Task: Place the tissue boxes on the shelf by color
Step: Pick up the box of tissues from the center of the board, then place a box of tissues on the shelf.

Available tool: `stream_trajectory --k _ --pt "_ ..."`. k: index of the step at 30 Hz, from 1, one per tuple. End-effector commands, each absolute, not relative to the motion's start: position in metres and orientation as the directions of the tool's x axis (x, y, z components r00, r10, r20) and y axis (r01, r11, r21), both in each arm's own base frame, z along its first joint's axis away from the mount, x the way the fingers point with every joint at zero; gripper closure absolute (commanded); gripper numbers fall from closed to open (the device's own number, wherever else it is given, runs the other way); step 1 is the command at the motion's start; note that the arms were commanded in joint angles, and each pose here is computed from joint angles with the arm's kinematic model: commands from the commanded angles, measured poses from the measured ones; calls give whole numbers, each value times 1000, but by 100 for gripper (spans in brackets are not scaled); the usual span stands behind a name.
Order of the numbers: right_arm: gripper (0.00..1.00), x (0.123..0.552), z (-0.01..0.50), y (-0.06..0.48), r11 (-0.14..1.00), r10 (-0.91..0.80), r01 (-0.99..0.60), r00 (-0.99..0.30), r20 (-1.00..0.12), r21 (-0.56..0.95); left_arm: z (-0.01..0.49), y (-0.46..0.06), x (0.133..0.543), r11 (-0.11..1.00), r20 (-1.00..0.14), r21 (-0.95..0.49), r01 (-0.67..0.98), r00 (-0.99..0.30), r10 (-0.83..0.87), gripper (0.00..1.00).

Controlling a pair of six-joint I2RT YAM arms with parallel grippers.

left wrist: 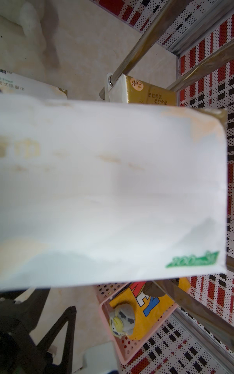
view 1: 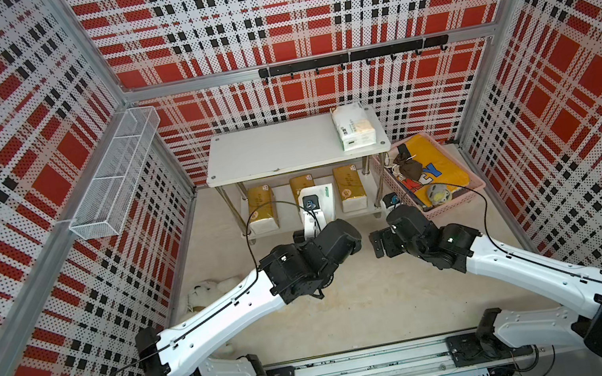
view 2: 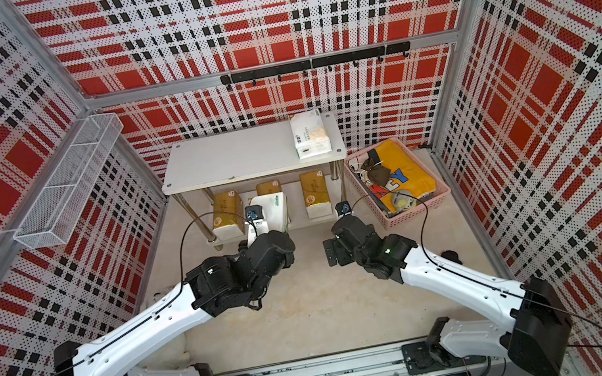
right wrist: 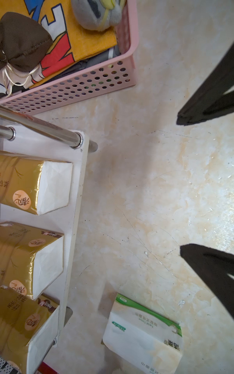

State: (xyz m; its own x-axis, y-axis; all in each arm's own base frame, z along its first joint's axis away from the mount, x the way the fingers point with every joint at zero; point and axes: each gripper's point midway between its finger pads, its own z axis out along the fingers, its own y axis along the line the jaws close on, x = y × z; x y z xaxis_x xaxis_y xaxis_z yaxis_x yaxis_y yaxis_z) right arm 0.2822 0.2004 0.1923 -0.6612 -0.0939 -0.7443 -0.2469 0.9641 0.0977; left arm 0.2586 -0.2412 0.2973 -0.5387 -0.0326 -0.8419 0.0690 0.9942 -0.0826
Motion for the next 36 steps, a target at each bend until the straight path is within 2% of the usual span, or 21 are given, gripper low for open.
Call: stream_trajectory --k 1,14,36 --pt "0 282 205 205 957 -89 -266 -640 -763 112 313 -235 264 998 -860 -37 59 -511 -1 31" --pt "0 285 204 214 948 -91 -290 -637 -765 129 361 -223 301 1000 -890 -13 15 -455 -5 31" --pt "0 283 193 230 940 -105 -311 -657 -747 141 385 -222 391 1000 -906 -23 -4 -422 -23 31"
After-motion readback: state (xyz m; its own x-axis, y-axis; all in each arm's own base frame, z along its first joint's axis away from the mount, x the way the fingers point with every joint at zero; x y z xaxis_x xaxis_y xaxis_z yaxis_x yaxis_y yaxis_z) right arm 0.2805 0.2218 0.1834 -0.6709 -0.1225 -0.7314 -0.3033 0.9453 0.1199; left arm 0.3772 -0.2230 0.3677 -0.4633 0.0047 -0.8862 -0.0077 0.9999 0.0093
